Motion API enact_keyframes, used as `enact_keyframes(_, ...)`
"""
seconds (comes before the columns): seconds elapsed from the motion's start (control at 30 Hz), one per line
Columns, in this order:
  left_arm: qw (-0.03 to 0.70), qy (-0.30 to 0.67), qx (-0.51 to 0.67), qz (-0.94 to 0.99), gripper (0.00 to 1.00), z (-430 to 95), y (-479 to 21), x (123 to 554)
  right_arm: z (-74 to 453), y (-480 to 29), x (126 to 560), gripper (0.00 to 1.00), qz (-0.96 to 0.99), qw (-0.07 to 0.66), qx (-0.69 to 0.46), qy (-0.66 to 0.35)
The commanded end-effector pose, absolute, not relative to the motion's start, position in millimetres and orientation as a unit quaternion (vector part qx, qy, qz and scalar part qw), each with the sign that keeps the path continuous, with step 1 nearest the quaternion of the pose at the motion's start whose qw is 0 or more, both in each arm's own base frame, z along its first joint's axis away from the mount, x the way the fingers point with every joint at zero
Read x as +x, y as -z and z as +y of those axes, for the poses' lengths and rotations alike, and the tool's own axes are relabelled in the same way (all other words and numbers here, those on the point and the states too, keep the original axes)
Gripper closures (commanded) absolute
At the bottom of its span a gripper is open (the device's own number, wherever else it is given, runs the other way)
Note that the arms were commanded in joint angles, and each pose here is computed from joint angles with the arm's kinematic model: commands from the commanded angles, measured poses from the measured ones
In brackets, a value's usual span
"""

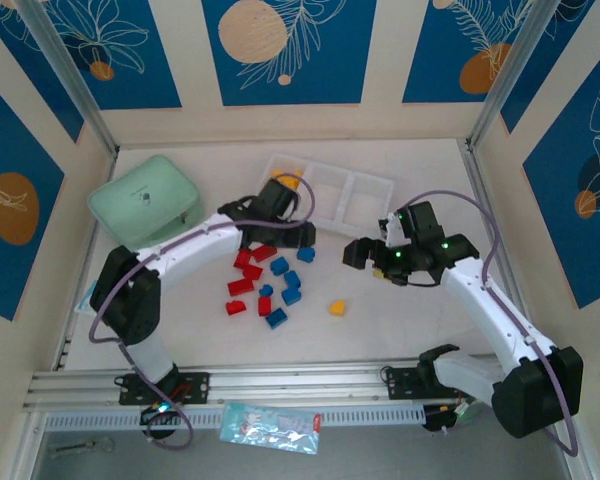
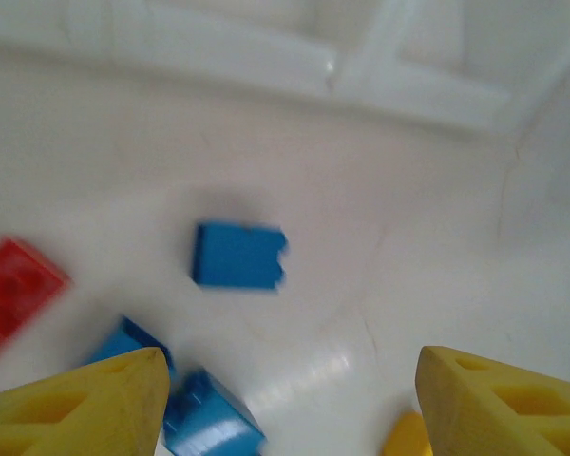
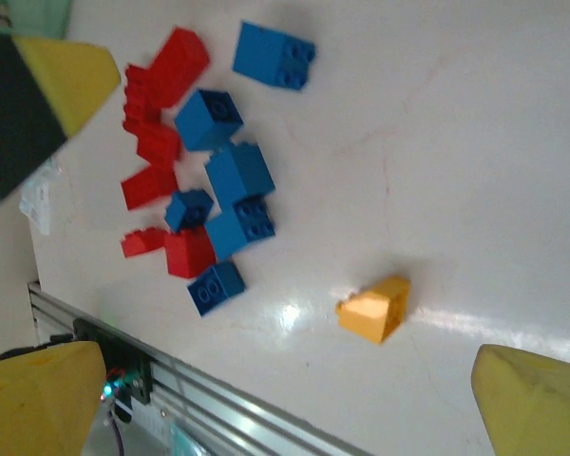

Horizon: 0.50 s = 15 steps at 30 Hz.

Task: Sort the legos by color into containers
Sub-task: Pick up the lego from the middle-left of the table.

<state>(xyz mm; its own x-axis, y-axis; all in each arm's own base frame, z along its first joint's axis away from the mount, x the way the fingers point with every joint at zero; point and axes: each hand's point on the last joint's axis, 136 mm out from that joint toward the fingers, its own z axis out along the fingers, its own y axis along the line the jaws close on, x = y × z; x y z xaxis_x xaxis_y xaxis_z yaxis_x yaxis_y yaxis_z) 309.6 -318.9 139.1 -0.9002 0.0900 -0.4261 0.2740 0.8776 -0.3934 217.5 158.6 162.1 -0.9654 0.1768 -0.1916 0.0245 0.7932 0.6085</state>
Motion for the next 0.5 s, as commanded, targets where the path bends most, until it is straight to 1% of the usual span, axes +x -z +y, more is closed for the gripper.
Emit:
enact_keyframes(0.0,0.180,0.242,0.079,0.950,0.30,-329.7,-137.5,275.6,149.5,-148.4,192.7,0.01,0.951,0.082,0.072,-0.291)
enact_keyframes(0.23,0.134,0.232,0.089,0.959,0.29,-348.6,-110.1,230.2,139.7,-125.7,165.9,0.01,0.953,0.046,0.111,-0.276)
enact_keyframes(0.47,0.103,0.211,0.127,0.964,0.25,-375.5,-85.9,199.9,135.9,-114.2,154.6,0.01,0.952,0.032,0.131,-0.273)
